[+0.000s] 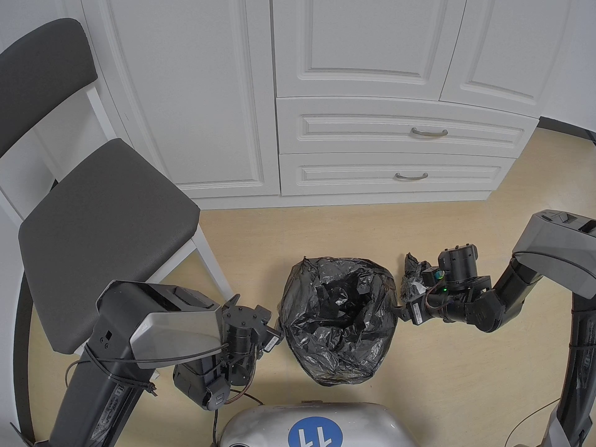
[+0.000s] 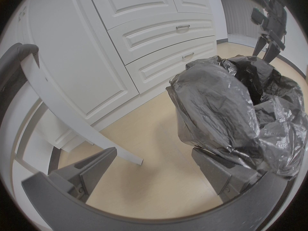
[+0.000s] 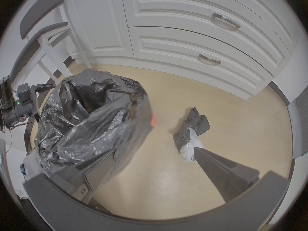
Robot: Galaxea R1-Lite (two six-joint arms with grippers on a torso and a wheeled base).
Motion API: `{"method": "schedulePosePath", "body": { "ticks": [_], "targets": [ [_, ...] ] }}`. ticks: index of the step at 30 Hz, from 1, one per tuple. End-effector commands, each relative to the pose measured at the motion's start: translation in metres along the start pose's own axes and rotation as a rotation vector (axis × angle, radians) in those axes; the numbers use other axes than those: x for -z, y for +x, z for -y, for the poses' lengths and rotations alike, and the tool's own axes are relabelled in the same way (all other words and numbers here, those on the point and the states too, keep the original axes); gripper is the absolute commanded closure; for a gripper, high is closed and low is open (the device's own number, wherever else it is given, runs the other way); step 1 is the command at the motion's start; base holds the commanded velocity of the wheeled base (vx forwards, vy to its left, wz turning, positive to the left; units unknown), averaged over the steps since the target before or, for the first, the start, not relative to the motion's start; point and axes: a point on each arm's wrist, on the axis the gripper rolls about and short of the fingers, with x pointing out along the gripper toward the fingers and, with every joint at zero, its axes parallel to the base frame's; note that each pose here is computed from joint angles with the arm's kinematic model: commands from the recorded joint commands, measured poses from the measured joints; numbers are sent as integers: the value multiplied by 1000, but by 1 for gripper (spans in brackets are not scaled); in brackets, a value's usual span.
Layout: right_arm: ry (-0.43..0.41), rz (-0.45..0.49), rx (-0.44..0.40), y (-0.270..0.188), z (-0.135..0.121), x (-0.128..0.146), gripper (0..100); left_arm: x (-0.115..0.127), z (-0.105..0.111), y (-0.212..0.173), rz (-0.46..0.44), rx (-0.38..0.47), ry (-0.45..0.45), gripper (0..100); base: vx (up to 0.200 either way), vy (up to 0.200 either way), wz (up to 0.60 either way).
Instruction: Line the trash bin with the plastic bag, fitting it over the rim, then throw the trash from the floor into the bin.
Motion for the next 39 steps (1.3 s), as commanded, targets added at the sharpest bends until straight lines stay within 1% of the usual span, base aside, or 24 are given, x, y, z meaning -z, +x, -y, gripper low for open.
{"method": "schedulePosePath", "body": {
  "ticks": [1, 8, 11, 15, 18, 23, 25, 28, 29, 30, 31, 33, 36, 37, 39],
  "targets": [
    [0, -19, 21, 1, 11, 5, 0, 9, -2, -10, -18, 6, 9, 0, 0, 0, 0],
    [-17, -27, 29, 3, 16, 9, 0, 6, -2, -14, 1, 5, -5, 0, 0, 0, 0],
    [-16, -2, 28, -4, 16, 2, 0, 5, -2, -14, 5, 5, -11, 0, 0, 0, 0],
    [-22, -14, 25, -6, 14, 5, 0, 2, -6, -20, 1, 7, -41, 0, 0, 0, 0],
    [-22, -50, 19, 10, 13, 15, 0, -1, -8, -22, 4, 2, -61, 0, 0, 0, 0],
    [-14, -76, 21, 32, 14, 24, 0, -9, -12, -32, 10, 8, -78, 0, 0, 0, 0],
    [2, -85, 33, 46, 21, 29, 0, -12, -13, -36, 12, 7, -88, 0, 0, 0, 0],
    [4, -84, 36, 47, 22, 29, 0, -12, -14, -36, 13, 7, -91, 0, 0, 0, 0],
    [27, -85, 32, 69, 37, 24, 0, -14, -16, -40, 11, 6, -92, 0, 0, 0, 0],
    [27, -85, 32, 69, 37, 24, 0, -14, -16, -40, 11, 6, -92, 0, 0, 0, 0],
    [46, -98, -12, 75, 44, 14, 0, -15, -18, -42, 12, 4, -91, 0, 0, 0, 0],
    [86, -89, -55, 85, 49, 8, 0, -17, -20, -45, 11, 1, -91, 0, 0, 0, 0],
    [136, -64, -103, 97, 55, 3, 0, -20, -23, -49, 15, 2, -92, 0, 0, 0, 0],
    [141, -63, -108, 97, 56, 3, 0, -21, -23, -49, 16, 1, -92, 0, 0, 0, 0],
    [154, -66, -156, 98, 58, 5, 0, -22, -22, -52, 18, 8, -89, 0, 0, 0, 0]
  ]
}}
